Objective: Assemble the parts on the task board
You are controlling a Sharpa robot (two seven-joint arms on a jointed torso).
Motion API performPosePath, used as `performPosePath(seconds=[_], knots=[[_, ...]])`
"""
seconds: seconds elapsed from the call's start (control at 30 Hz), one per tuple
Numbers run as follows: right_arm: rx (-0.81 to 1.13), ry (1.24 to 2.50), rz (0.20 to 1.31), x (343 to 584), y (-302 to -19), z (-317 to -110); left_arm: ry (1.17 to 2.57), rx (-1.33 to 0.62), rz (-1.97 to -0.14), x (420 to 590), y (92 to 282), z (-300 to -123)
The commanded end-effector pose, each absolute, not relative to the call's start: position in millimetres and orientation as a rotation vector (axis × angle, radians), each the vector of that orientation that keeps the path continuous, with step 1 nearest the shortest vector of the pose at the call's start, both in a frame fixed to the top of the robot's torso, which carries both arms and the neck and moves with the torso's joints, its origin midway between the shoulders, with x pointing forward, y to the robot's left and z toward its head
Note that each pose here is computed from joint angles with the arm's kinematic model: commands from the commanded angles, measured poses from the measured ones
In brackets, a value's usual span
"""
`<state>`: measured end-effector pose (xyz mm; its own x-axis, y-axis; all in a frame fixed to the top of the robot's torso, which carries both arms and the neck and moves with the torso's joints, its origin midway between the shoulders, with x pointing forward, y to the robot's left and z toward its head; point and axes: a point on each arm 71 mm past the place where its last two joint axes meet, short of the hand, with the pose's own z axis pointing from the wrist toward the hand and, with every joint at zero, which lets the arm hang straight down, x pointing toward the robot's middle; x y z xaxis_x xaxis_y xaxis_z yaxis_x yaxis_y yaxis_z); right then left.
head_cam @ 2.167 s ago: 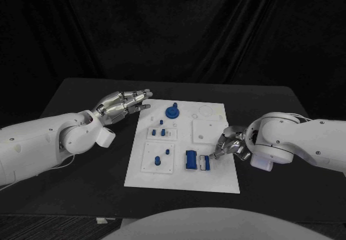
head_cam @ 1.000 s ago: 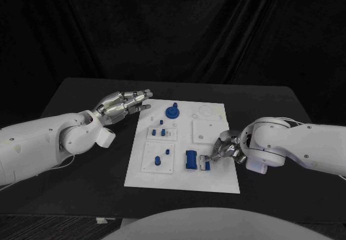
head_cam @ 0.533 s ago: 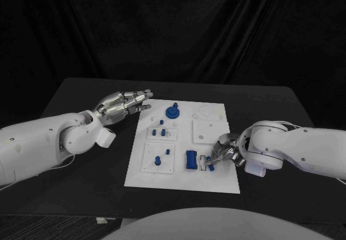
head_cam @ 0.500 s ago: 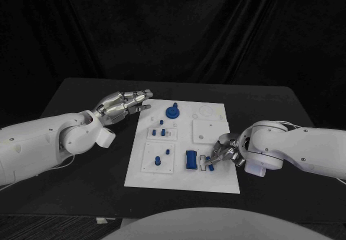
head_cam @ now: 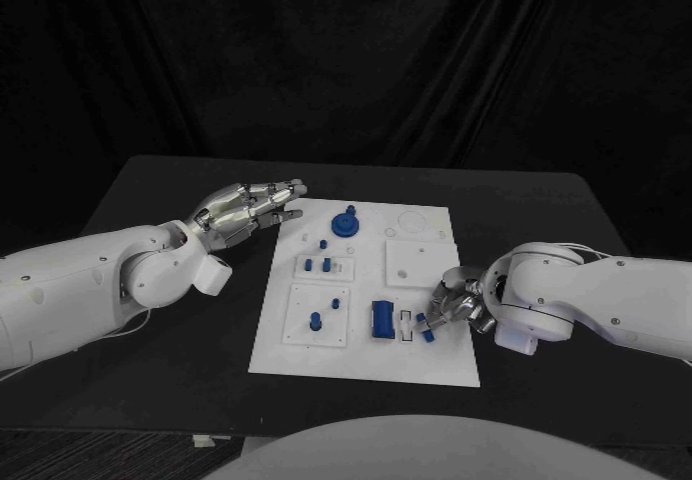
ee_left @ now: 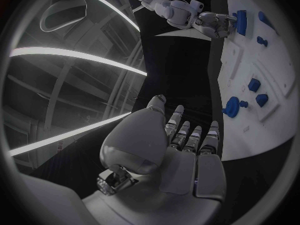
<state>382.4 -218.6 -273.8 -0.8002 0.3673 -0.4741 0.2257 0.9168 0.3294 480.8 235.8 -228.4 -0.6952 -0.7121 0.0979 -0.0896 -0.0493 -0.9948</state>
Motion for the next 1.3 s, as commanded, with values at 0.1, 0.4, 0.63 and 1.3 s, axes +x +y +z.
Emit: performPosePath(seconds=[0.1, 0.4, 0.63, 1.3], knots=[[0.452, 2.526, 0.281, 379, -227, -278, 1.768, -0.85, -1.819, 480.1, 234.0, -227.9], [0.309, 2.456, 0.239, 379, -225, -272, 1.773, -0.85, -1.822, 480.2, 232.8, -228.2], [0.085, 2.369, 0.178, 379, -217, -265, 1.776, -0.85, -1.823, 480.1, 232.3, -228.6], [-0.264, 2.252, 0.056, 378, -198, -262, 1.783, -0.851, -1.824, 479.5, 232.5, -228.9]])
